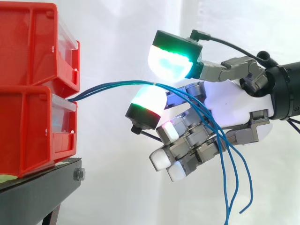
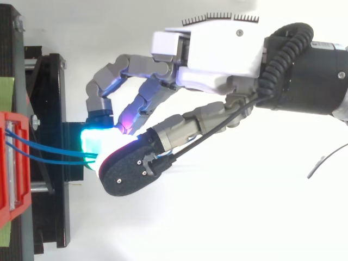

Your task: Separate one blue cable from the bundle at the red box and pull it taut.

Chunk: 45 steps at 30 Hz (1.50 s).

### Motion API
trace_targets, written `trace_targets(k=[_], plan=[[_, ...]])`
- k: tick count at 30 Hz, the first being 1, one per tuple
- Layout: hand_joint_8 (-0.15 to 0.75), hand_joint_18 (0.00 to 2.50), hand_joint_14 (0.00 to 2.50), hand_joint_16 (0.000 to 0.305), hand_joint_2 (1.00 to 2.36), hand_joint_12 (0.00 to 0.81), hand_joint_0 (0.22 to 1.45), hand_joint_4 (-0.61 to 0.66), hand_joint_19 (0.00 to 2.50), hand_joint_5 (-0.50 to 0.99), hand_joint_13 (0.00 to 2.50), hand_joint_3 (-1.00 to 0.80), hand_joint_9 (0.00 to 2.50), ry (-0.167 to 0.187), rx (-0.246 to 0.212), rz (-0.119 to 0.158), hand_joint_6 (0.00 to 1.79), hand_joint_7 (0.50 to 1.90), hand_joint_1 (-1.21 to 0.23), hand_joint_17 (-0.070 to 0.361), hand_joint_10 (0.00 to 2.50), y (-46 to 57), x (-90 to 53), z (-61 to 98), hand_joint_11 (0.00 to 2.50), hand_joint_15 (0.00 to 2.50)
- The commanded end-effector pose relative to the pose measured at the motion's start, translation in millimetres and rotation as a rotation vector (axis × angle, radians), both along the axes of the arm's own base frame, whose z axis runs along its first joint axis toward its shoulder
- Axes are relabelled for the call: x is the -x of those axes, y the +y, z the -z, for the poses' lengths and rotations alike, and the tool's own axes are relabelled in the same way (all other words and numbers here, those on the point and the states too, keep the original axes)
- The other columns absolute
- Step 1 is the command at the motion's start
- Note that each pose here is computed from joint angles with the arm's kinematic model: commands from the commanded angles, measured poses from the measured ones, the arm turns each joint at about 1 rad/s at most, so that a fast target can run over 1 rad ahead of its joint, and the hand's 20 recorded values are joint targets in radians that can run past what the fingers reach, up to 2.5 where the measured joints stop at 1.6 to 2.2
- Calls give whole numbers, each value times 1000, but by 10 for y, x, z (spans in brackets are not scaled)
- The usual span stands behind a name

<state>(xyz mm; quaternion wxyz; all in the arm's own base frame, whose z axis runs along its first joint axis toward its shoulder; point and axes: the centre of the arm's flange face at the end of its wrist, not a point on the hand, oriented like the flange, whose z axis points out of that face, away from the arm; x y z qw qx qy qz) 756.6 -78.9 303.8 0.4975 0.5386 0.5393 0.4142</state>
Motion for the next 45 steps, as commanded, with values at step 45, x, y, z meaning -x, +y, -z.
trace_targets(k=[45], plan=[[323, 667, 16, 40, 1015, 369, 583, 86, 558, -152, 761, -256, 1027, -20, -6, -1, 830, 1148, -648, 90, 22, 24, -24, -10, 743, 458]])
